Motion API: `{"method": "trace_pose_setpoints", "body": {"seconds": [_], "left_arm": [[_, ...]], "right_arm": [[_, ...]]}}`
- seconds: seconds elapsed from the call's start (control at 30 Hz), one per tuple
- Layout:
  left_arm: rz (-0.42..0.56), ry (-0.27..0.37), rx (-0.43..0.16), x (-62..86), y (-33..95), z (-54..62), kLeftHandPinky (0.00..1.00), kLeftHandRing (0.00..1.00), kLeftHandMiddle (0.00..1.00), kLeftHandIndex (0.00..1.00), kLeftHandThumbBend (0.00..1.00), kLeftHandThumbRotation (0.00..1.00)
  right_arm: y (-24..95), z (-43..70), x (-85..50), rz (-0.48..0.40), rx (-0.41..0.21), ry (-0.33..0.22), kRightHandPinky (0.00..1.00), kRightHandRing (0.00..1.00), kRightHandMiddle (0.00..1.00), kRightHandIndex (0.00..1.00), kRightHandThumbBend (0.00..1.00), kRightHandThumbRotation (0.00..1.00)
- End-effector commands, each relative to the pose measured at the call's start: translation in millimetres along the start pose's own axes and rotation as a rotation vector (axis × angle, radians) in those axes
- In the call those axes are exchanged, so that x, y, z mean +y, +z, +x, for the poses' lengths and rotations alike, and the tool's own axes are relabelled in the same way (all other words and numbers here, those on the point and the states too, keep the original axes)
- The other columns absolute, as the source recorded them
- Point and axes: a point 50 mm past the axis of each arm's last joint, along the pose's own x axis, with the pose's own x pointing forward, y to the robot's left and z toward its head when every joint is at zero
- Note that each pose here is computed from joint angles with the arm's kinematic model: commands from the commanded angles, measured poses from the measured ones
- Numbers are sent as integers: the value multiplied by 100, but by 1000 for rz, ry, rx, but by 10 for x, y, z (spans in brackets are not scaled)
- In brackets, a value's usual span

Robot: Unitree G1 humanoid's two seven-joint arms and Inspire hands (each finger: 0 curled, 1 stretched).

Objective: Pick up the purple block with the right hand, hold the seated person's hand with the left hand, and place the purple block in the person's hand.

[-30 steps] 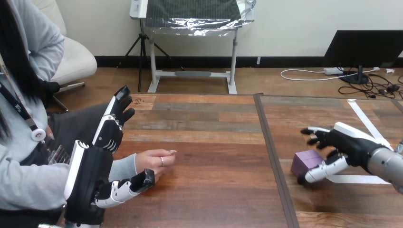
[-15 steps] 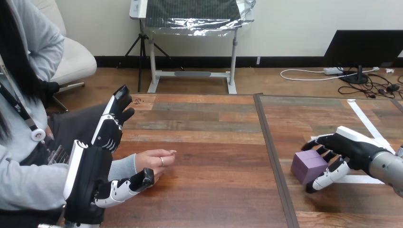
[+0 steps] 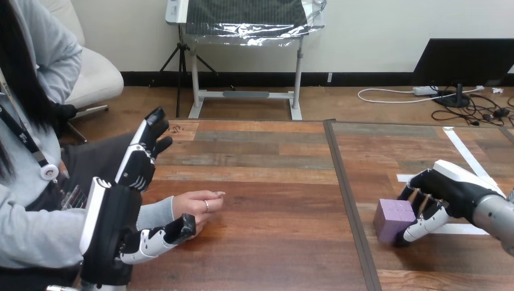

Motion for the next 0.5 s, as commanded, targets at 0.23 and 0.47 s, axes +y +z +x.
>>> {"method": "trace_pose_setpoints", "body": {"seconds": [0.23, 0.47], "left_arm": [[21, 7, -76, 49, 78, 128, 91, 95, 97, 94, 100, 67], [24, 10, -72, 55, 83, 116, 91, 95, 97, 94, 100, 67]], "right_arm": [[147, 52, -51, 92, -83, -162, 7, 13, 17, 16, 67, 0], [149, 45, -30, 145, -105, -226, 5, 10, 14, 15, 61, 0]]}}
